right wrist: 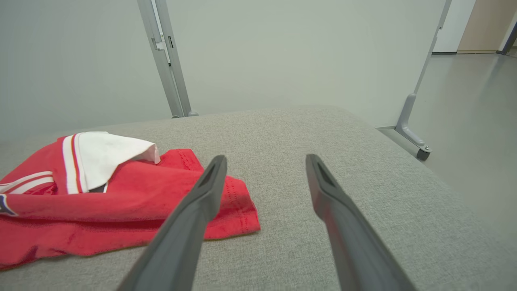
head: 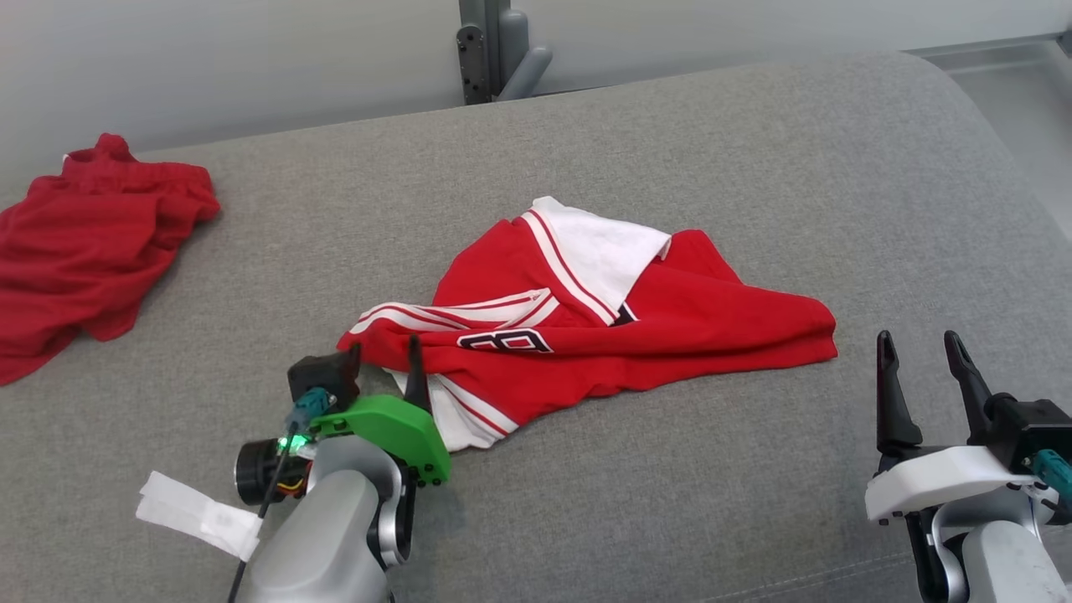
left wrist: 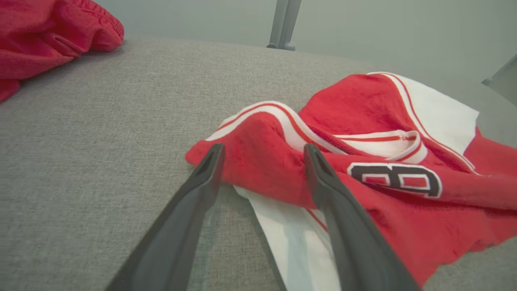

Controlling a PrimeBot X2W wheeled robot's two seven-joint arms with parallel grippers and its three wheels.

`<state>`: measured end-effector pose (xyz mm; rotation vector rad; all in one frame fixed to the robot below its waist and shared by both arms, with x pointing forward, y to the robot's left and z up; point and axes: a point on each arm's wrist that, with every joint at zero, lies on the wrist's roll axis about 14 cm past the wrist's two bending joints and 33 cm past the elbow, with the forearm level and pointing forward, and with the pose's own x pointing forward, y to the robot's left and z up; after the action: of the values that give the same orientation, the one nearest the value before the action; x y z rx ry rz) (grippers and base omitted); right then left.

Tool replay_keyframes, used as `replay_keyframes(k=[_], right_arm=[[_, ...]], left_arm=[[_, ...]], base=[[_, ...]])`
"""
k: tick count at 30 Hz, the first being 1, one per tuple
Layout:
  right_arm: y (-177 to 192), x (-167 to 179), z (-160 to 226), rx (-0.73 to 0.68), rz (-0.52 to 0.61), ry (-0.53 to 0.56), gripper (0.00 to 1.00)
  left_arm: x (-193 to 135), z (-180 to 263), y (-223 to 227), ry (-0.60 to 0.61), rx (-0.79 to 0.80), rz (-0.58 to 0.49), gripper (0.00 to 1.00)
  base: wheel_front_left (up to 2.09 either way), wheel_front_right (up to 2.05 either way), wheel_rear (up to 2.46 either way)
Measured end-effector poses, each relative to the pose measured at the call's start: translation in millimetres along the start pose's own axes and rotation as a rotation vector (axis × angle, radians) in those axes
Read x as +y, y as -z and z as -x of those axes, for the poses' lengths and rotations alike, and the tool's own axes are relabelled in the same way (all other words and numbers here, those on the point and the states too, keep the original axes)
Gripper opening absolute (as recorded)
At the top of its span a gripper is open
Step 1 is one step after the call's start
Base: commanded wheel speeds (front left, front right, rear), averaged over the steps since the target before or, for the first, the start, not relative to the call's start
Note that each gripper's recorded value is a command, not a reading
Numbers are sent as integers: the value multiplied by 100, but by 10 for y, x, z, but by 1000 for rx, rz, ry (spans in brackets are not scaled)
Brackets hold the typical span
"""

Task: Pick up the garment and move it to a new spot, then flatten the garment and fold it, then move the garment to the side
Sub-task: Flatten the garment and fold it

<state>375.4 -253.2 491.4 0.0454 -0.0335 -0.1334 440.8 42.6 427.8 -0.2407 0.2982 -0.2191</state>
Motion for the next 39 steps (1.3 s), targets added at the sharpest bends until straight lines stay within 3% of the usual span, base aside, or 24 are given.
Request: replay_keyframes(k=[1, 2, 3, 8, 17, 24, 25, 26, 27, 32, 39], right_arm=[[19, -8, 20, 6, 0, 4, 100], [31, -18, 32, 9, 0, 9, 100], [39, -29, 39, 11, 0, 14, 100], [58, -140, 61, 16, 3, 53, 100], [75, -205, 109, 22, -1, 82, 100], [128, -311, 169, 42, -16, 119, 100], [140, -334, 183, 47, -20, 128, 100], [156, -359, 198, 52, -23, 137, 100], [173, -381, 208, 57, -25, 144, 100], [219, -453, 222, 72, -24, 168, 100], [237, -329, 156, 69, -41, 133, 100]], left_arm=[[38, -30, 25, -19, 11, -10, 50], [58, -65, 22, -29, 15, -13, 29], [62, -100, 10, -32, 15, -11, 0], [-60, -225, -101, 11, -16, -5, 0], [-726, -432, -529, 227, -138, -64, 0], [-1145, -503, -292, 361, -75, -131, 0], [-1186, -501, -226, 375, -56, -128, 25], [-1240, -489, -169, 399, -42, -130, 56], [-1298, -473, -112, 425, -28, -131, 100], [-1484, -377, -3, 506, 3, -108, 100], [-1410, -289, -274, 480, -71, -58, 100]], base=[[0, 0, 0], [0, 0, 0], [0, 0, 0], [0, 0, 0], [0, 0, 0], [0, 0, 0], [0, 0, 0], [0, 0, 0], [0, 0, 0], [0, 0, 0], [0, 0, 0]])
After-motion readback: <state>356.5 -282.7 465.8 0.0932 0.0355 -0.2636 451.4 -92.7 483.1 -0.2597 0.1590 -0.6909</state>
